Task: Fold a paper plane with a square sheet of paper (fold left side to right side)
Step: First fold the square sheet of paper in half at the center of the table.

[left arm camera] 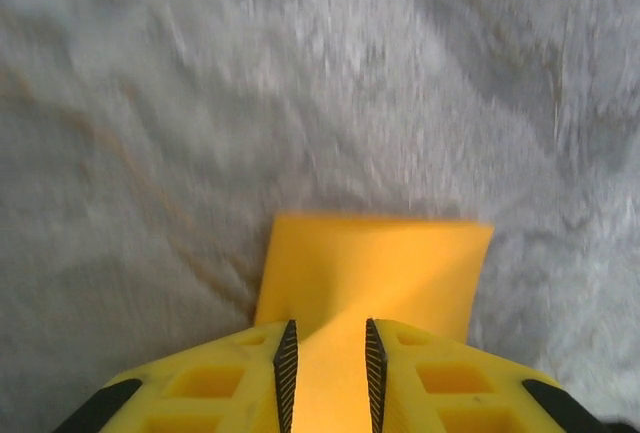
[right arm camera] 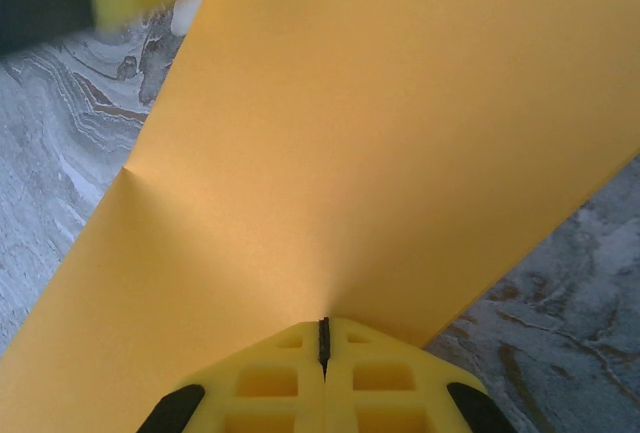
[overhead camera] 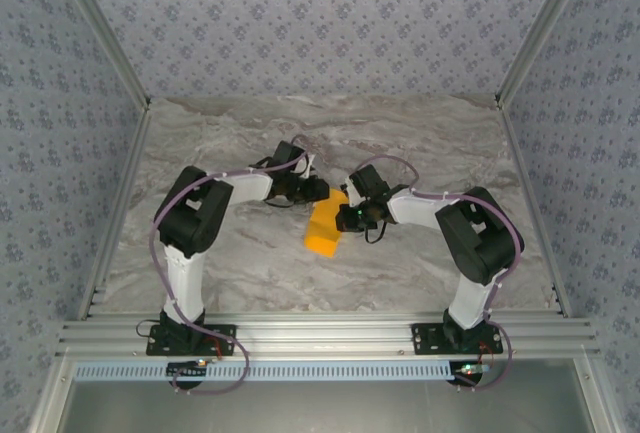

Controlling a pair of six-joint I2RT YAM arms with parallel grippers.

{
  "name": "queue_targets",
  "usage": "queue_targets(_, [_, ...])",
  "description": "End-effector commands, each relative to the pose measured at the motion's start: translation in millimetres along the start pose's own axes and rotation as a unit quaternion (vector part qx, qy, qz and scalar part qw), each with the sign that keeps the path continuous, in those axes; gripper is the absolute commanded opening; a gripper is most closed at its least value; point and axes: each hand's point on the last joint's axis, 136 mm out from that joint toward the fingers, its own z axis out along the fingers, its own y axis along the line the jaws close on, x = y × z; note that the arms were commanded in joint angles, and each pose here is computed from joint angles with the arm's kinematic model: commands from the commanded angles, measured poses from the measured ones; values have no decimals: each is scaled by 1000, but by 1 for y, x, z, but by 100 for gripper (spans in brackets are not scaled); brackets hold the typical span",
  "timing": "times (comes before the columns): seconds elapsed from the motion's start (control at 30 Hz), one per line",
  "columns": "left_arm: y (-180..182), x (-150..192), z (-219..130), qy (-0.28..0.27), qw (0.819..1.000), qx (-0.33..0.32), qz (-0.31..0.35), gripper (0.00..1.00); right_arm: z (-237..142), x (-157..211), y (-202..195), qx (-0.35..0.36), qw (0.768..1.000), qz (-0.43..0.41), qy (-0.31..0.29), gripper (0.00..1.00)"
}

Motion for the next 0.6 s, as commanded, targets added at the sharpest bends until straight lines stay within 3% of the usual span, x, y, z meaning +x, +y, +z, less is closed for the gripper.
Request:
queue_targets(0.0, [16, -48, 0, -78, 996, -24, 28, 28, 12, 68, -58, 112, 987, 31, 110, 2])
queue_targets(0.3, [15, -54, 4, -80, 996, -21, 27, 28, 12, 67, -57, 112, 987, 31, 110, 2])
queue_targets(0.57, [-19, -54, -34, -105, 992, 24, 62, 25, 13, 67, -57, 112, 987, 31, 110, 2])
